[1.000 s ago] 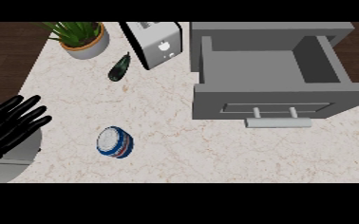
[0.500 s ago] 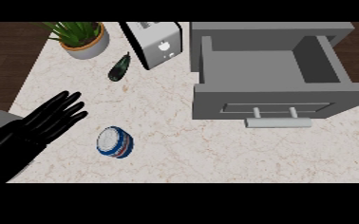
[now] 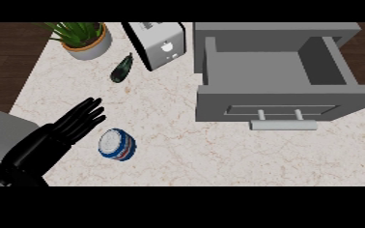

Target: Pick up the can, place it into the drawer and close the drawer

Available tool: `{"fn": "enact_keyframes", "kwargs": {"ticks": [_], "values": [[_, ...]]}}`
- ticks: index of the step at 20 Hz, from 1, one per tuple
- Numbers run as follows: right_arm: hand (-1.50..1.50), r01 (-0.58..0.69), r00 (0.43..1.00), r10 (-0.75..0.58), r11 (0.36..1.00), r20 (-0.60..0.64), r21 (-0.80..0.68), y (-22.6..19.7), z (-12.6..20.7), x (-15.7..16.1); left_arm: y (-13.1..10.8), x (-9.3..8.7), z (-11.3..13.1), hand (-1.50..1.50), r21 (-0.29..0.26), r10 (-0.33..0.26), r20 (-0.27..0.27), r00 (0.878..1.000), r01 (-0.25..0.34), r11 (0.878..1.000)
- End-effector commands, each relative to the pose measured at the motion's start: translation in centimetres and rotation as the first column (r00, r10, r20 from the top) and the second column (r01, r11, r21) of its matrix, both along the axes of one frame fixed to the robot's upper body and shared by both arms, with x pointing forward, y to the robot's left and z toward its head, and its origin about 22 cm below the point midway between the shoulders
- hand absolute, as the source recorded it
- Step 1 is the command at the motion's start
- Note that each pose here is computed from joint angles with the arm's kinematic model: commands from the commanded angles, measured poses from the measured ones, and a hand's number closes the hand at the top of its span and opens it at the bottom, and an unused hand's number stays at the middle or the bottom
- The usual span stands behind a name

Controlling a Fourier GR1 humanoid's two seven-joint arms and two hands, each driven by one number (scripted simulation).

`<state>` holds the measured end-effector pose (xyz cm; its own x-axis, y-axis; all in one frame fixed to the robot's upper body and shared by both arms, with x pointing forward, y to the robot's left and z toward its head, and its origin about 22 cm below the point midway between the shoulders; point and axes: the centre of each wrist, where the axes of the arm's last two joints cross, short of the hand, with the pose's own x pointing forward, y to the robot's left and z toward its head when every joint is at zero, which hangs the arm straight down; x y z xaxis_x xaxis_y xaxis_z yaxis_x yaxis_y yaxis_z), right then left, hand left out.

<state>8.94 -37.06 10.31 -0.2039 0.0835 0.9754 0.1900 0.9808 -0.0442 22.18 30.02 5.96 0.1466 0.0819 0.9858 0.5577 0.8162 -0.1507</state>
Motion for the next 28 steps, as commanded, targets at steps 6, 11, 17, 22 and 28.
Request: {"fn": "enact_keyframes", "kwargs": {"ticks": [6,11,17,22,28], "values": [[-1.50,0.006,1.000,-0.006,1.000,0.011,0.012,-0.3,0.6,-1.1,0.4,1.1,-6.1,-1.50,0.045,0.046,-0.014,0.999,-0.045,0.998],[-1.50,-0.014,1.000,0.014,1.000,0.005,0.010,0.0,0.2,-1.7,2.9,1.6,-7.4,-1.50,0.045,0.119,0.000,0.993,-0.119,0.992],[-1.50,0.005,1.000,-0.005,1.000,0.007,0.001,-1.3,0.0,-0.3,1.8,2.6,-11.9,-1.50,0.097,0.119,-0.008,0.993,-0.118,0.988],[-1.50,0.002,1.000,-0.002,1.000,0.004,0.002,-3.0,0.0,-1.5,4.8,2.5,-12.4,-1.50,0.100,0.127,-0.019,0.992,-0.125,0.987],[-1.50,-0.011,1.000,0.011,1.000,-0.002,-0.006,-1.1,1.2,-0.4,1.6,1.8,-15.7,-1.50,0.072,0.147,-0.082,0.986,-0.141,0.987]]}}
